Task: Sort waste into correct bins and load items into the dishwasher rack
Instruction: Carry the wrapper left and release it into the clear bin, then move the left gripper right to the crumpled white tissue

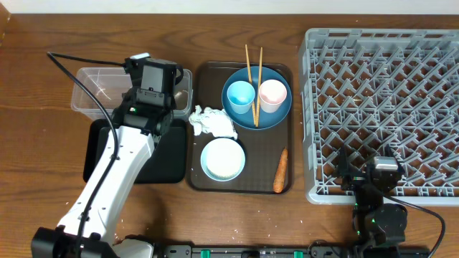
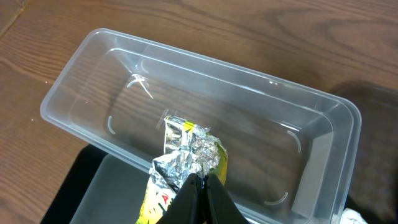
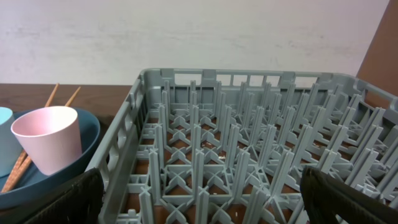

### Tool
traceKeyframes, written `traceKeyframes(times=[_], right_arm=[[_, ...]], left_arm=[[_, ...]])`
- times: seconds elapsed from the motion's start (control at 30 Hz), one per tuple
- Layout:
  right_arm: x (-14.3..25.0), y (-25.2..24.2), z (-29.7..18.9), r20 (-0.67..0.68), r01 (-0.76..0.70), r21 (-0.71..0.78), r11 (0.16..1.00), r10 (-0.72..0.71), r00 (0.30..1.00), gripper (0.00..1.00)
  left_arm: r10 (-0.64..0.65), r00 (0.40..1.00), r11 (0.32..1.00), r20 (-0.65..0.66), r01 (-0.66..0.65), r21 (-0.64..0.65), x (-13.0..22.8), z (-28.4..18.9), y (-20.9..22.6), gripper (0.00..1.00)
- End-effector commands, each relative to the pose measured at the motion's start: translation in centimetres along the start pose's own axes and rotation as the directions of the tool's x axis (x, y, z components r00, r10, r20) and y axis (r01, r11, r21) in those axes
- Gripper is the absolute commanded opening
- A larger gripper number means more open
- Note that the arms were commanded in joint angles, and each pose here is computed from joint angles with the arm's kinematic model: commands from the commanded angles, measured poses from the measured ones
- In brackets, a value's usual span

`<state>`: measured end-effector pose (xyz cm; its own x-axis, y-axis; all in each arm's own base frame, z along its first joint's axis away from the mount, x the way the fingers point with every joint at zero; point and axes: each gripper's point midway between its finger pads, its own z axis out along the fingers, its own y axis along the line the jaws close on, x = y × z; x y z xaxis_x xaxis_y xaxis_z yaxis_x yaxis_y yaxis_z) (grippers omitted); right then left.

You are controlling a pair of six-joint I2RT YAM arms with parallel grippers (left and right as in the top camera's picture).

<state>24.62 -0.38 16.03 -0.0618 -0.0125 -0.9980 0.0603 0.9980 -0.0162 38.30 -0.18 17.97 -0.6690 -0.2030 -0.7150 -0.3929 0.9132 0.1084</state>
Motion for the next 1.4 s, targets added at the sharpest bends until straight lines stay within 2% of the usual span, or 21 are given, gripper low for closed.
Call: traceKeyframes(times=[0.0,0.2,0.4,0.93,1.1,1.13,1.23,1.3,1.37], right_arm=[[0.1,-0.3,0.0,-0.003,-0.006,0.014,1.0,0.006,1.0,0.99],[0.1,-0.3,0.0,-0.002,-0.006,0.014,1.0,0.006,1.0,0.99],[0.1,-0.3,0.0,-0.003,-0.006,0.014,1.0,0.006,1.0,0.99],[0.1,-0.3,0.0,-0.003,-0.006,0.014,1.0,0.006,1.0,0.99],[0.1,-0.3,0.0,-0.003,-0.006,0.014,1.0,0.006,1.0,0.99],[0.1,-0.3,0.0,-0.003,-0.006,0.014,1.0,0.006,1.0,0.99],[0.1,-0.3,0.0,-0.003,-0.006,0.014,1.0,0.006,1.0,0.99],[0.1,-0.3,0.0,-0.003,-0.006,0.014,1.0,0.006,1.0,0.99],[0.1,-0.3,0.0,-0.003,-0.006,0.014,1.0,0.006,1.0,0.99]], left_arm=[[0.011,1.0,1.0,-0.026,-0.012,-0.022,0.9,1.5,-0.1,0.06],[0.033,0.998,0.999,-0.054,-0.034,-0.032,1.8,3.7,-1.1,0.06],[0.109,0.992,0.993,-0.056,-0.111,-0.027,1.9,4.3,-1.4,0.07],[0.119,0.99,0.992,-0.075,-0.121,-0.033,2.6,5.2,-1.6,0.07],[0.121,0.989,0.992,-0.08,-0.124,-0.034,2.8,5.5,-1.7,0.17],[0.121,0.99,0.992,-0.079,-0.124,-0.034,2.8,5.5,-1.7,0.22],[0.121,0.99,0.992,-0.079,-0.124,-0.034,2.8,5.5,-1.7,0.45],[0.121,0.99,0.992,-0.079,-0.124,-0.034,2.7,5.5,-1.7,0.49],[0.121,0.99,0.992,-0.076,-0.123,-0.032,2.7,5.3,-1.8,0.5]])
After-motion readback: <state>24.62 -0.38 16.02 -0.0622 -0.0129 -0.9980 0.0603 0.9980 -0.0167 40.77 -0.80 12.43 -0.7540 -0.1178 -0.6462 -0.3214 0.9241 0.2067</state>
